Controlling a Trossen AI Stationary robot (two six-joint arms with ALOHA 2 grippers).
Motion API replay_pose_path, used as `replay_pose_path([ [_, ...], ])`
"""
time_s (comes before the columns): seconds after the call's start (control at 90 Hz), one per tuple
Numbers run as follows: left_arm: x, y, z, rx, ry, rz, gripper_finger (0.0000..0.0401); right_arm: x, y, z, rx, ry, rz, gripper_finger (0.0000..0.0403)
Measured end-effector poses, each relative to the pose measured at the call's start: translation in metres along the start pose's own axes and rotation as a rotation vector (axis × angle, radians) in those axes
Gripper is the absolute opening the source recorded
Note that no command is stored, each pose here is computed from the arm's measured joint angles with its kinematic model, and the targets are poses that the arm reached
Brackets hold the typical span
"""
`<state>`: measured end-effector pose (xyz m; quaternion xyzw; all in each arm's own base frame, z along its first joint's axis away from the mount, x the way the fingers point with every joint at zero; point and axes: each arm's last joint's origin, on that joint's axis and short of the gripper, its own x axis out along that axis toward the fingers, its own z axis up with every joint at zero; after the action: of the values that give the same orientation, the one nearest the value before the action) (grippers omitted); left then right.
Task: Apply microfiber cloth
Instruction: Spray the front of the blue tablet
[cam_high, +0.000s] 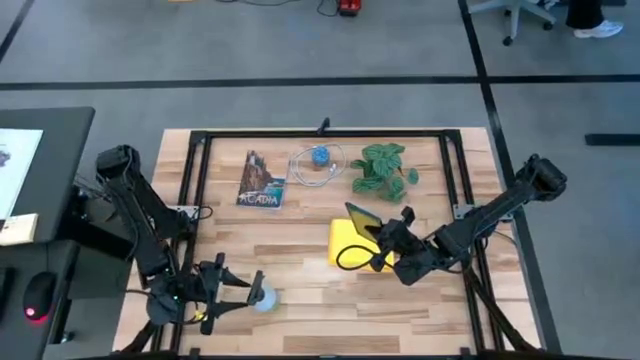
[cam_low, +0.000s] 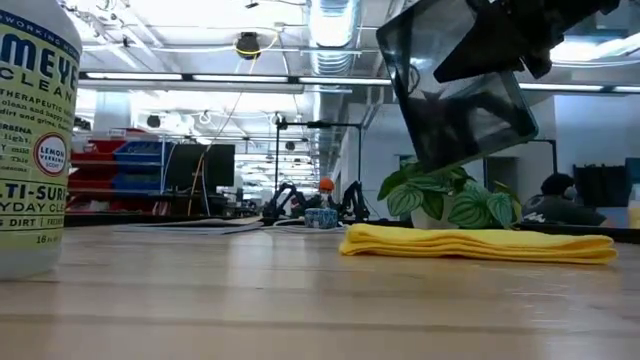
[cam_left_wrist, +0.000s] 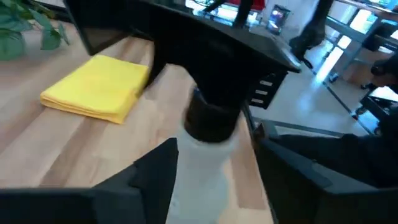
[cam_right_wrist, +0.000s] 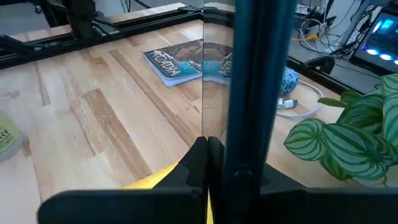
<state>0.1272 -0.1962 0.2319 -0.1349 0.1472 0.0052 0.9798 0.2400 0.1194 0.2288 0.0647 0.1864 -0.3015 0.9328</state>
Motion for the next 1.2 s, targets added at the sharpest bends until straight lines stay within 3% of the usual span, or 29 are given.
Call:
replay_pose_path([
  [0.144,0.008,0.004,0.004,-0.022,-0.005,0.027,0.0199,0.000,0.000,0.000,-0.001,0.000,0.000,0.0015],
  [0.256,0.015,0.005,0.007,-0.041,0.028,-0.011,0.0199,0.000,0.000,0.000,-0.001,0.001,0.001,0.0016],
  [0.467,0.023,0.000,0.012,0.025,0.007,-0.068,0.0199,0.000,0.000,0.000,-0.002,0.002,0.001,0.0016],
  [0.944,0.057,0.000,0.002,0.005,-0.027,0.001,0.0205,0.000,0.000,0.000,-0.004,0.002,0.001,0.0016],
  [1.2,0.074,-0.001,0.000,0.074,-0.079,0.015,0.0203,0.000,0.000,0.000,-0.004,0.002,0.001,0.0016],
])
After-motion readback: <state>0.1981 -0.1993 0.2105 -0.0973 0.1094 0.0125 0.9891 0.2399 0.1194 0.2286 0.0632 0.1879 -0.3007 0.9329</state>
